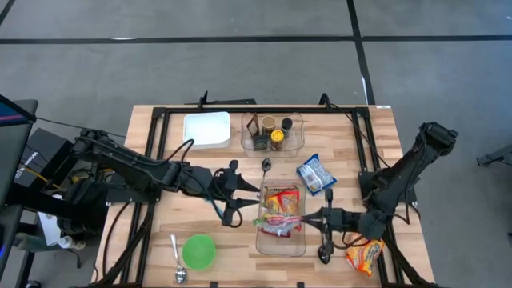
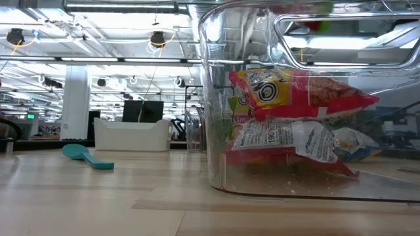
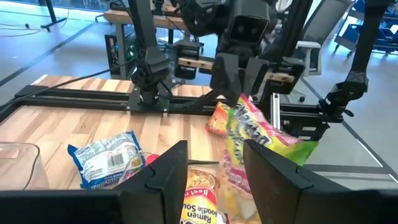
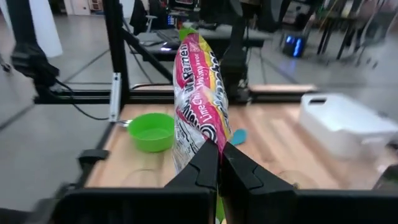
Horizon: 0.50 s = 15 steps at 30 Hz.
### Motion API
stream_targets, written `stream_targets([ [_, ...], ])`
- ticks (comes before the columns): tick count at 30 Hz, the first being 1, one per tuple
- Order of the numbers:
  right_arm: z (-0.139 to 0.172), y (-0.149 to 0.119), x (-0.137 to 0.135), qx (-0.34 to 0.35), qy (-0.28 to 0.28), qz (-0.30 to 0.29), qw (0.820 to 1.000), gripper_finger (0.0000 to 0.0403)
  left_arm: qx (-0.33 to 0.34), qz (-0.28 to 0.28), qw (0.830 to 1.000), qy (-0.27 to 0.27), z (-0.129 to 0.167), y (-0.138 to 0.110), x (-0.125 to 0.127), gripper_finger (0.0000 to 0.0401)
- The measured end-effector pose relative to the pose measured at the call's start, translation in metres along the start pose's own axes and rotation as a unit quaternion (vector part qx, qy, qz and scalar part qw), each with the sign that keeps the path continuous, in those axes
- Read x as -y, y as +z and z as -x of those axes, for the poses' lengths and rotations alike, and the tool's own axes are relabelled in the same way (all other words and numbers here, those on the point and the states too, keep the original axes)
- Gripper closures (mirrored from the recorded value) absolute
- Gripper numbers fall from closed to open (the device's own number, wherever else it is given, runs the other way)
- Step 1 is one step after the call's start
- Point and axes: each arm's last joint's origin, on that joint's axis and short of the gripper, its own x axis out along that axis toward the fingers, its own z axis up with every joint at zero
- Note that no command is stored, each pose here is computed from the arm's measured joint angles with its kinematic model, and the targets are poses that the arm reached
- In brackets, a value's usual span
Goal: Pick & Place Food Item
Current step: Put the green noodle pack into the bottom transparent bin
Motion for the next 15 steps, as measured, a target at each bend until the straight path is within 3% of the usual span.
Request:
stream_targets([
  [5, 0.005, 0.005, -0.006, -0.021, 0.007, -0.057, 0.998, 0.0403, 0.002, 0.001, 1.0, -0.001, 0.0, 0.0, 0.0, 0.0258],
  [15, 0.008, -0.008, -0.004, -0.068, -0.005, -0.134, 0.989, 0.0403, 0.003, 0.001, 1.0, -0.001, 0.0, 0.0, 0.0, 0.0261],
])
